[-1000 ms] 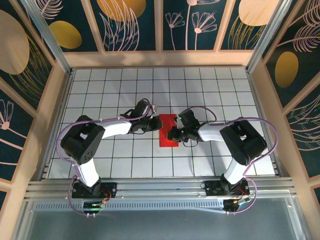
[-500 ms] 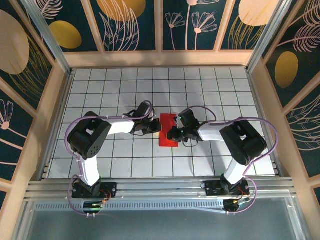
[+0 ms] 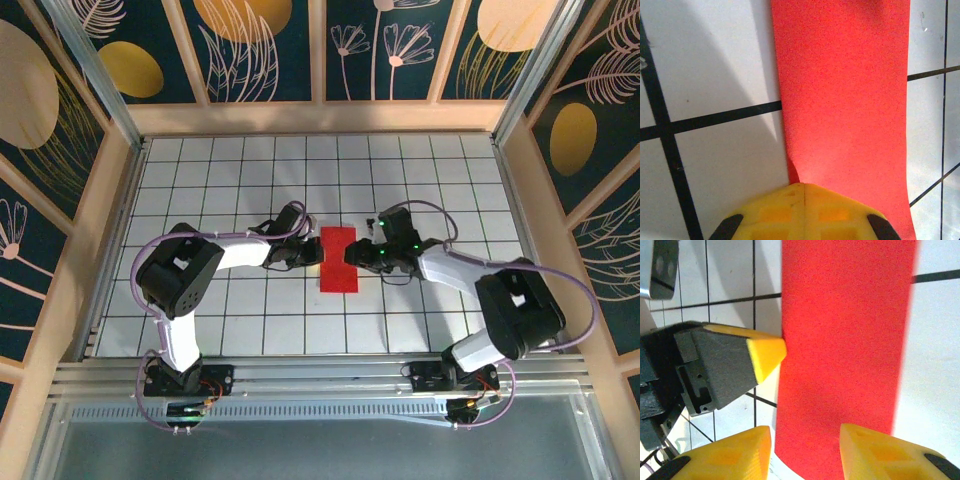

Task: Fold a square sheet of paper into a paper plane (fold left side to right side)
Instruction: Fold the triangle a second time at the center of the table.

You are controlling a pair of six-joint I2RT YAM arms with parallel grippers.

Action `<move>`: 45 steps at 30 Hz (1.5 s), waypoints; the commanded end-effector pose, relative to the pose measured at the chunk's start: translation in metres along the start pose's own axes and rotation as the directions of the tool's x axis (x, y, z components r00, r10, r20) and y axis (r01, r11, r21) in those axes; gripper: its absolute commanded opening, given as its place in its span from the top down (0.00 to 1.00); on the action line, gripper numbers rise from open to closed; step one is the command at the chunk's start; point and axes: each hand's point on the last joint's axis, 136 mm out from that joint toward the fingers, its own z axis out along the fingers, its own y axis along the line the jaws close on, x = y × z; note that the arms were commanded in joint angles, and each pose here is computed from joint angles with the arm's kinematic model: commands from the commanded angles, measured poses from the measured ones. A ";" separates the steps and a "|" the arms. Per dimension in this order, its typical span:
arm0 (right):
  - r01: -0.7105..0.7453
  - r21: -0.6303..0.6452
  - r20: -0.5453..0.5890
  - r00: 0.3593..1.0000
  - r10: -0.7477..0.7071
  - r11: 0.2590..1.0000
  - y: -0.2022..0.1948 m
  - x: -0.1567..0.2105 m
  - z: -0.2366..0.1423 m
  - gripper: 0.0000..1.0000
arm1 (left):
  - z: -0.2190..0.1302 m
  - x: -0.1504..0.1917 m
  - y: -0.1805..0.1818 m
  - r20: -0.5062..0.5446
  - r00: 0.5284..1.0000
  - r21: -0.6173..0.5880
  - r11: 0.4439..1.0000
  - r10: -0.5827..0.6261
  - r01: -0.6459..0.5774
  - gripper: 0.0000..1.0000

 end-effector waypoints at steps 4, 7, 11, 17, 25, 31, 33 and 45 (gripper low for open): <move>-0.091 0.000 -0.100 0.991 0.090 0.996 -0.025 0.040 -0.008 0.53 | 0.001 0.027 0.026 -0.045 0.997 -0.093 0.994 -0.055 0.051 1.00; -0.124 -0.031 -0.128 0.985 0.119 0.992 -0.024 0.051 -0.007 0.53 | -0.001 0.029 0.028 -0.044 0.997 -0.100 0.994 -0.058 0.053 1.00; -0.148 -0.034 -0.152 0.978 0.141 0.988 -0.025 0.059 -0.005 0.58 | -0.002 0.029 0.029 -0.042 0.997 -0.104 0.993 -0.057 0.053 1.00; -0.178 -0.060 -0.154 0.974 0.167 0.982 -0.024 0.062 -0.001 0.63 | -0.002 0.029 0.030 -0.041 0.998 -0.106 0.993 -0.056 0.051 1.00; -0.188 -0.091 -0.163 0.972 0.172 0.978 -0.018 0.062 0.006 0.66 | -0.001 0.028 0.029 -0.038 0.998 -0.107 0.993 -0.053 0.049 1.00; -0.193 -0.081 -0.170 0.969 0.177 0.978 -0.020 0.062 0.010 0.66 | -0.002 0.029 0.030 -0.040 0.998 -0.110 0.993 -0.052 0.048 1.00; -0.190 -0.059 -0.166 0.970 0.178 0.980 -0.024 0.062 0.011 0.66 | -0.002 0.029 0.031 -0.041 0.998 -0.113 0.992 -0.053 0.049 1.00; -0.175 0.012 -0.135 0.975 0.175 0.985 -0.036 0.063 0.004 0.62 | -0.001 0.029 0.031 -0.041 0.998 -0.114 0.992 -0.051 0.047 1.00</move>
